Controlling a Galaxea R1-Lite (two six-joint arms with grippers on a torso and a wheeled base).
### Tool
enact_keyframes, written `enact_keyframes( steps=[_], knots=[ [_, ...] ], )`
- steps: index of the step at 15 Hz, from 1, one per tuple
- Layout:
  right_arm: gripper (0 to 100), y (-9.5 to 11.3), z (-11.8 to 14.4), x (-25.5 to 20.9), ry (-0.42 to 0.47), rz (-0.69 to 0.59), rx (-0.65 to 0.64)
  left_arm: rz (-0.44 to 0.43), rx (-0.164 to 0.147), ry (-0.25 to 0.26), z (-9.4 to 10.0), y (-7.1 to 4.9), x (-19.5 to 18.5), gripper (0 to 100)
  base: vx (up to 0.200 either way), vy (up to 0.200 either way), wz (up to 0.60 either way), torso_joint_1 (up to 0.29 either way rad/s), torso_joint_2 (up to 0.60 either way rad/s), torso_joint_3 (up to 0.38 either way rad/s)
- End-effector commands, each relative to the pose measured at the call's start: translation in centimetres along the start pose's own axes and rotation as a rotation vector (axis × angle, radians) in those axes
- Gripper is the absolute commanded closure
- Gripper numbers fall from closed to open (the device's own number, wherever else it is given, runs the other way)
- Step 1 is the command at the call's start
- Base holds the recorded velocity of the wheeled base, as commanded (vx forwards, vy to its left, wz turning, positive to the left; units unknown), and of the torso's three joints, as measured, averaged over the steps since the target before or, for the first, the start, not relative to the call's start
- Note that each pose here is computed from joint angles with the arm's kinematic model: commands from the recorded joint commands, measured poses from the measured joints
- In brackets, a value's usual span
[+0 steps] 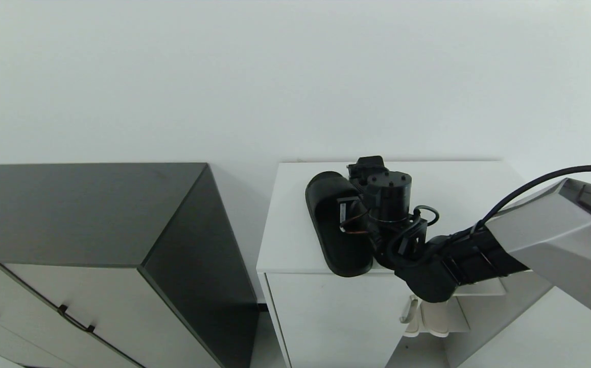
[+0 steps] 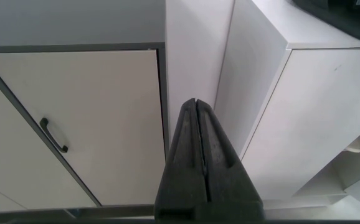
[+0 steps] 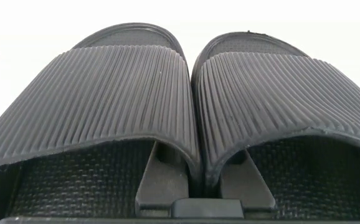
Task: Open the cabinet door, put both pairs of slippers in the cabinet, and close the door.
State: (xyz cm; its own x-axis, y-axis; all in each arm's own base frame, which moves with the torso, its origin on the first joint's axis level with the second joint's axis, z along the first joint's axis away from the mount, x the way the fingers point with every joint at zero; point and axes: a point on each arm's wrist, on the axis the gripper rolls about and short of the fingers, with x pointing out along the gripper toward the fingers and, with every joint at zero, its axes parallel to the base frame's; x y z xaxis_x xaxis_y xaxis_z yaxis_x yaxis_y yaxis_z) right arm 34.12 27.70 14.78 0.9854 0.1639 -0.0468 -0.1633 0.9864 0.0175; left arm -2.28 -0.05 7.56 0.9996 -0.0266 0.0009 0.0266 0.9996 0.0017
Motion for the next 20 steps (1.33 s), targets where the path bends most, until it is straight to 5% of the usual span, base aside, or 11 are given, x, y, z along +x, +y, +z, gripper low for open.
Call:
enact_keyframes(
  steps=[1,8,11,20],
  knots=[
    [100,0.0,0.3,-0.1,-0.005,0.002,0.003,0.001,0.000,0.002,0.0,0.0,0.0,100,0.000,0.000,0.00,0.000,0.00,0.000],
    [100,-1.6,3.4,-7.7,0.005,0.077,-0.005,0.001,-0.002,-0.001,0.0,0.0,0.0,100,0.000,0.000,0.00,0.000,0.00,0.000],
    [100,-2.3,3.9,-13.0,0.030,0.212,-0.020,0.001,-0.002,0.001,0.0,0.0,0.0,100,0.000,0.000,0.00,0.000,0.00,0.000],
    [100,-1.9,2.7,-13.5,0.069,0.263,-0.043,0.025,-0.005,-0.001,0.0,0.1,0.0,100,0.000,0.000,0.00,0.000,0.00,0.000]
  ],
)
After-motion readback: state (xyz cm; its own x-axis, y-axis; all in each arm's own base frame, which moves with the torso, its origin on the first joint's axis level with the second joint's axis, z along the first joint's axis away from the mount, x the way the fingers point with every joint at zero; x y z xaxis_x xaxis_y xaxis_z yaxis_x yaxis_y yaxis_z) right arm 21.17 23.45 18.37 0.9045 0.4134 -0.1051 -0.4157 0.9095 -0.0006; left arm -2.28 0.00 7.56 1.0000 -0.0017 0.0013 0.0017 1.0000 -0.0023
